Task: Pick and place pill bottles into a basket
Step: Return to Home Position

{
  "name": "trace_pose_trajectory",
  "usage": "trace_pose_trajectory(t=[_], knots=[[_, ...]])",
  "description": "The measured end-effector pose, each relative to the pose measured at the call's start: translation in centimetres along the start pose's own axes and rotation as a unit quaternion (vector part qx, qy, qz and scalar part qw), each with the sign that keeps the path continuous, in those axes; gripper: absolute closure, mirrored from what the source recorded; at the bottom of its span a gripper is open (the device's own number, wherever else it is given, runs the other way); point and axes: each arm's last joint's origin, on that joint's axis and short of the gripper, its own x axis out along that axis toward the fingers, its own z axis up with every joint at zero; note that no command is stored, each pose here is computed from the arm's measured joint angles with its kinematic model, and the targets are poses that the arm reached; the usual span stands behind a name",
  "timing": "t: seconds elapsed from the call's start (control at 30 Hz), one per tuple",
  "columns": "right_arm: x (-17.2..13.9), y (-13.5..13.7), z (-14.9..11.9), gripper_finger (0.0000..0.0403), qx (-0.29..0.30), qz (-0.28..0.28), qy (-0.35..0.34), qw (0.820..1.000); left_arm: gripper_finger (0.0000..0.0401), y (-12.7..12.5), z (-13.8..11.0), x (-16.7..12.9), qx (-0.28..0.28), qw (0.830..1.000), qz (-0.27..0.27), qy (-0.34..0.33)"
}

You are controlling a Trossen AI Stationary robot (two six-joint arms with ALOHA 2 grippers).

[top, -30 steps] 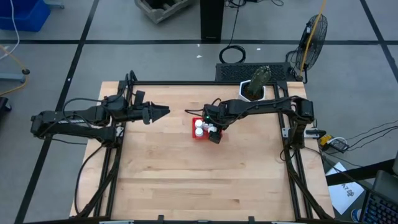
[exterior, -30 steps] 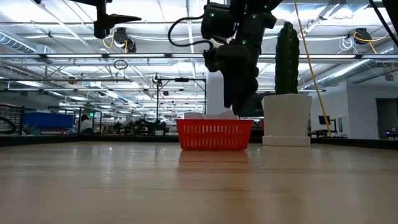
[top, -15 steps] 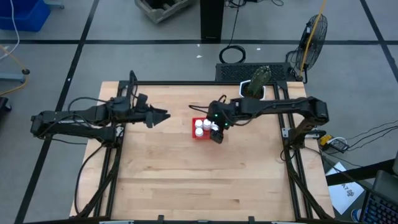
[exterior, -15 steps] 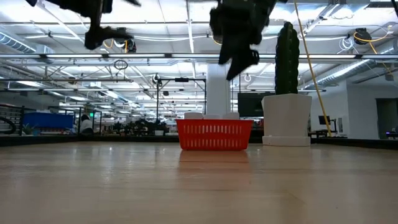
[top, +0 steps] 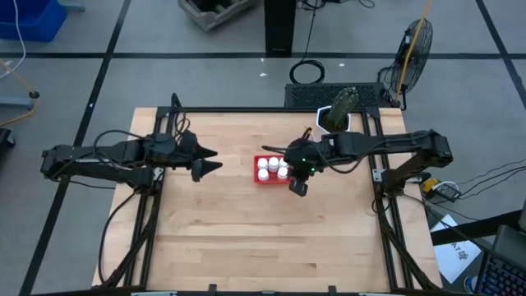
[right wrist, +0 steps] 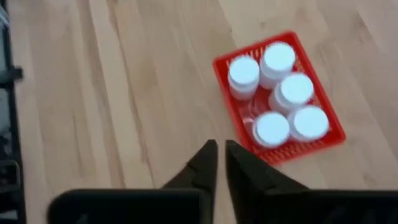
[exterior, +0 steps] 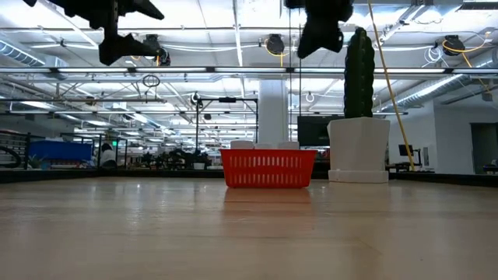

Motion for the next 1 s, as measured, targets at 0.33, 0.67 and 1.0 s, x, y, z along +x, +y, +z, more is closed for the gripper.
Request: trace_pose_trajectory(t=[0.33, 0.67, 1.0], knots=[[-3.5, 0.4, -4.1, 0.0399, 0.038, -0.004, -0.15, 0.988, 0.0066, -2.4, -0.4, -3.3, 0.136, 0.986, -0.065, -0.068], [-3.0, -4.4, -13.7, 0.0377, 0.055, -0.049, -0.172, 0.982, 0.0066, -0.6, -2.7, -6.0, 0.181, 0.975, -0.062, -0.112], [-3.3, -5.6, -16.9, 0.0374, 0.0, 0.023, -0.345, 0.938, 0.0066, 2.3, -6.4, -5.7, 0.147, 0.973, -0.094, -0.148]])
